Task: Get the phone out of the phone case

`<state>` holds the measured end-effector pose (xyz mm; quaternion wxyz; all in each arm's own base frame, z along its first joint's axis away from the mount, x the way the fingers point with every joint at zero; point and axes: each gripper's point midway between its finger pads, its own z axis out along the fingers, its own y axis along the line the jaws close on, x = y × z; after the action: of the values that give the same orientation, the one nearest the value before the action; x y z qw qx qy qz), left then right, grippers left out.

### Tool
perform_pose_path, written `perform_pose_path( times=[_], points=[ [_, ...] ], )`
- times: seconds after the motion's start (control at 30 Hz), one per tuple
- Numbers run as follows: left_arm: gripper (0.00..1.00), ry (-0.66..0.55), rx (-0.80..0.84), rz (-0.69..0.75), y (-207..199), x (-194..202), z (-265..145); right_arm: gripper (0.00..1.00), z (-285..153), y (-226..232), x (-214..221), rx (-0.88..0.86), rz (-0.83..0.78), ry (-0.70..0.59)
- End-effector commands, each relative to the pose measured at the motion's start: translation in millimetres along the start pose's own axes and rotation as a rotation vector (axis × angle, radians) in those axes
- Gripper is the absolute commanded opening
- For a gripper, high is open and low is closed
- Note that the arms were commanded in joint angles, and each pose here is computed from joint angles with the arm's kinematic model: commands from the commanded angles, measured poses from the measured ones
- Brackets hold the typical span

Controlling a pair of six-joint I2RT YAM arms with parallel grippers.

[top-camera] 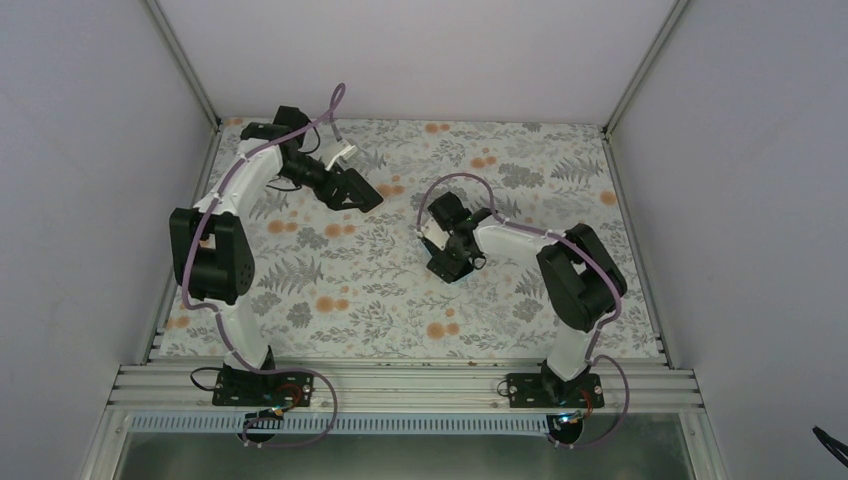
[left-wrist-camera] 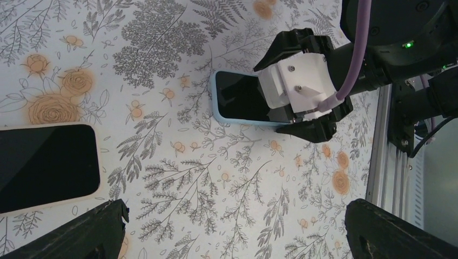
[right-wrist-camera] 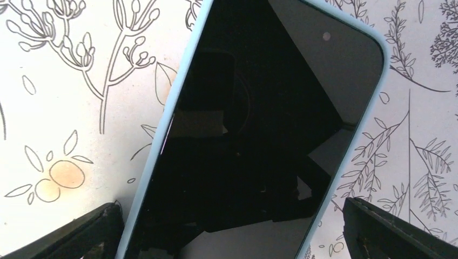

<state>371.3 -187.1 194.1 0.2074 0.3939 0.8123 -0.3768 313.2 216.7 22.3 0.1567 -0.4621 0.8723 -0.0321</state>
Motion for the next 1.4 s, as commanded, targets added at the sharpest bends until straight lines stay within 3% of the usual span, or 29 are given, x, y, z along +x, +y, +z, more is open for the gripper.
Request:
perform_pose_path(
  times=[0.0,0.13,0.5,0.57,0.67,0.93,1.2,1.37],
  points=[
    [1.00,-0.033,0.008,0.024,-9.5,-3.3,-11.1,1.00,19.8,0.1,29.9,-0.065,0.021,0.076],
    [1.00,-0.035,0.004,0.024,-10.3,-0.8,-14.2,1.00,26.2,-0.8,43.6,-0.207,0.069,0.100],
    [1.00,-0.036,0.032,-0.004,-6.3,-0.5,-11.4,0.95,40.3,-6.7,97.4,-0.169,0.031,0.294],
    [1.00,-0.036,0.032,-0.005,-5.6,-1.4,-11.0,0.90,41.2,-4.0,101.1,-0.187,0.022,0.302],
    [1.00,-0.031,0.031,-0.010,-3.8,-1.3,-9.5,0.73,43.0,-4.9,100.6,-0.184,0.020,0.299],
    [1.00,0.005,0.114,-0.015,-15.7,-2.4,7.3,0.46,-1.7,-38.0,32.9,0.028,0.010,0.030],
    [1.00,0.025,0.239,-0.024,-31.7,-13.1,28.6,0.40,-86.4,-35.4,-43.2,0.119,-0.045,-0.254],
    [1.00,0.021,0.282,-0.056,-29.9,-21.8,39.3,0.41,-137.1,-37.2,-77.8,0.151,-0.056,-0.395]
  ],
)
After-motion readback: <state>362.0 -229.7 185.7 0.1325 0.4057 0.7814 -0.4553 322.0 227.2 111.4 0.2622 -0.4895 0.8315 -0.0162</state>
